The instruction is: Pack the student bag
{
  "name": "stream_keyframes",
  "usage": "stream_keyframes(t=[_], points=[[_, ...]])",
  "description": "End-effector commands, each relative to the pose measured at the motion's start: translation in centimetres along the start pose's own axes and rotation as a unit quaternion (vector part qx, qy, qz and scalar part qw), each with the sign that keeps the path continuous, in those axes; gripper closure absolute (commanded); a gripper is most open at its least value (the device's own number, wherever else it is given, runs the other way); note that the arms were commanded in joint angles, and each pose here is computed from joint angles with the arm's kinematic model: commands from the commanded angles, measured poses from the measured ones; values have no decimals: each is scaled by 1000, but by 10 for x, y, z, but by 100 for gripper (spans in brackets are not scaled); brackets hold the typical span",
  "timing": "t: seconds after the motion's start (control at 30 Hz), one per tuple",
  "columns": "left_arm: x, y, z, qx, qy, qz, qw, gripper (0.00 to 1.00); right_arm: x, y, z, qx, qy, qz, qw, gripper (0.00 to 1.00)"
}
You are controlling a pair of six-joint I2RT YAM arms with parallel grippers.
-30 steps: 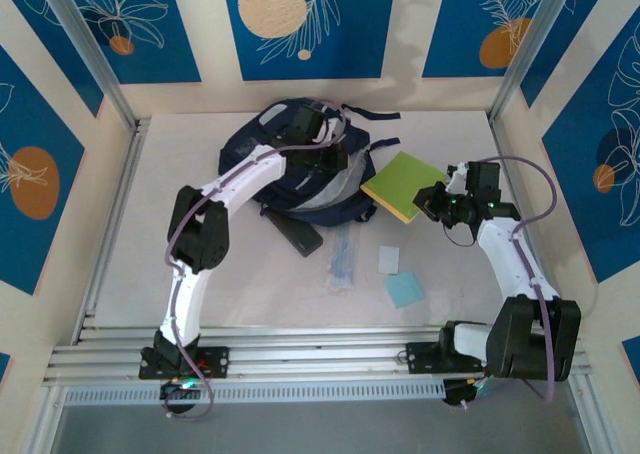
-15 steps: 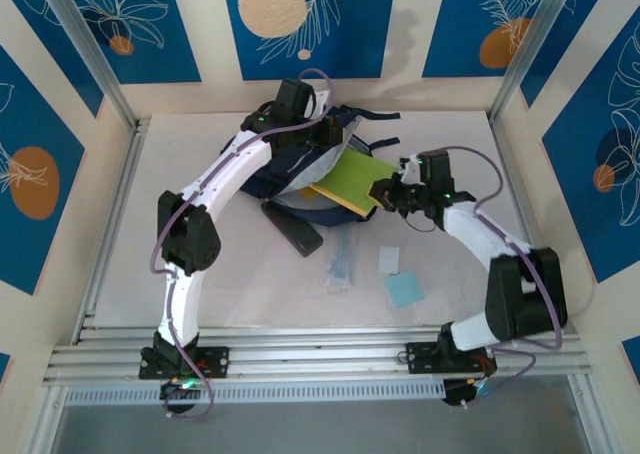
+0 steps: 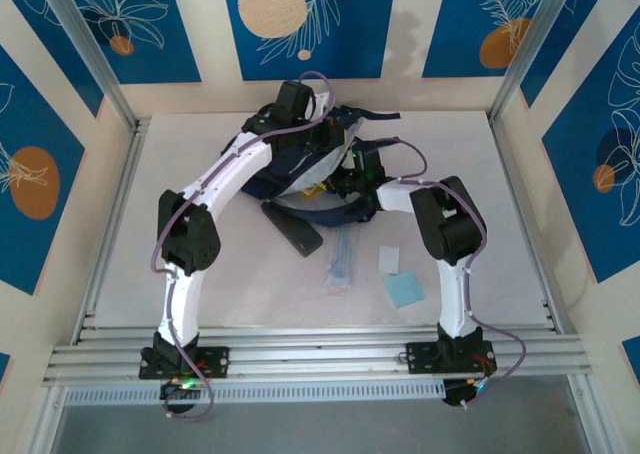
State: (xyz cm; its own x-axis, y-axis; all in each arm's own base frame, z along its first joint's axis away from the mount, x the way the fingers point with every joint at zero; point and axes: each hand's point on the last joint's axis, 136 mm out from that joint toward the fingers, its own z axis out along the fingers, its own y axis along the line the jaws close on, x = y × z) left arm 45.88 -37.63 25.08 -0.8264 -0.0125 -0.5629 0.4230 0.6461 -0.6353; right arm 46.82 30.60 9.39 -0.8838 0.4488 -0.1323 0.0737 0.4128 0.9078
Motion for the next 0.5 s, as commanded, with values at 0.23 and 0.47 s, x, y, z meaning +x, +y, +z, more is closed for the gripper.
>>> stream_keyframes(t=[0.23, 0.47], points=[[-11, -18, -7, 42, -35, 7, 998, 100, 9, -8, -97, 72, -30, -5, 997, 52], [5, 2, 11, 22, -25, -5, 999, 100, 43, -37, -174, 207, -5, -71, 976, 47]])
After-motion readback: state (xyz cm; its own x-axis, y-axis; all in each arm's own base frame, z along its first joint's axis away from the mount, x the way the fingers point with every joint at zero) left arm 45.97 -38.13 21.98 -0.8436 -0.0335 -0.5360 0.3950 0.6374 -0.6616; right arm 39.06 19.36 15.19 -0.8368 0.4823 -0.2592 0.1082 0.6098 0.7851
